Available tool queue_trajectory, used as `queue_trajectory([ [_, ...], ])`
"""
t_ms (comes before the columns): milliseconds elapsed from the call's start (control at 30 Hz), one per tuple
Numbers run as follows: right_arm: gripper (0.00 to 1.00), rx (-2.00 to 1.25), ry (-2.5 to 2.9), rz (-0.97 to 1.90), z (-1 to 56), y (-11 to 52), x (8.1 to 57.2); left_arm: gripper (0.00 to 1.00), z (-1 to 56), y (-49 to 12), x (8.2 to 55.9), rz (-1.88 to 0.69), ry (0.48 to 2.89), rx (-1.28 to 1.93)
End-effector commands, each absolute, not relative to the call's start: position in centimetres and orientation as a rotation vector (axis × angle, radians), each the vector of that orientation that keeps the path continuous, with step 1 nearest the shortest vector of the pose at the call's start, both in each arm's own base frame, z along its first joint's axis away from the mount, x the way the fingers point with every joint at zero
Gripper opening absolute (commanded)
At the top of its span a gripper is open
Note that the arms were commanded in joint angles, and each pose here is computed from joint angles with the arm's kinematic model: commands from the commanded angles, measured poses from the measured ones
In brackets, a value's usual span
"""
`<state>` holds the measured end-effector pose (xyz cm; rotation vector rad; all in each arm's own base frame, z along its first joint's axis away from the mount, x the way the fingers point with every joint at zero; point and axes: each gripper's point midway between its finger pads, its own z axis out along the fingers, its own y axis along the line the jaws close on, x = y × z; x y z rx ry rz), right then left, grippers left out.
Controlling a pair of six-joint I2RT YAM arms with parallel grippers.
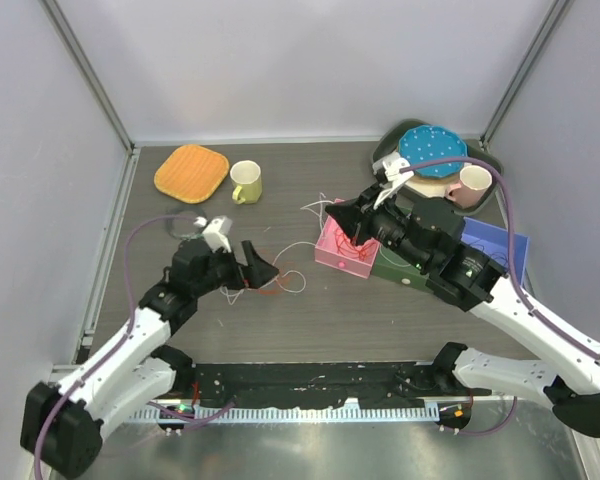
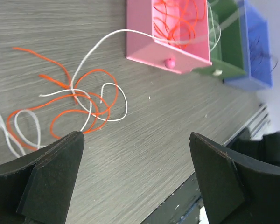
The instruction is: Untangle the cables
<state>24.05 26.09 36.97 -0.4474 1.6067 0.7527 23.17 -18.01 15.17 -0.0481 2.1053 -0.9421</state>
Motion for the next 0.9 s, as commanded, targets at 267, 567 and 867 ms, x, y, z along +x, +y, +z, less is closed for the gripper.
queue_trajectory([
  [267,0.01,-0.355,1.446,0.924,43.4,25.4,21.8,0.99,11.1,-20.9,30.6,-0.583,2.289,0.293],
  [567,0.01,-0.238,1.376,0.850,47.1,21.8,21.7,0.93,5.9,-22.8,31.1,-0.636,2.423,0.361],
  [867,0.01,-0.286,1.379,0.884,46.7,22.6,21.1,0.68,4.6,-23.9,33.2,-0.627,2.477,0.315],
])
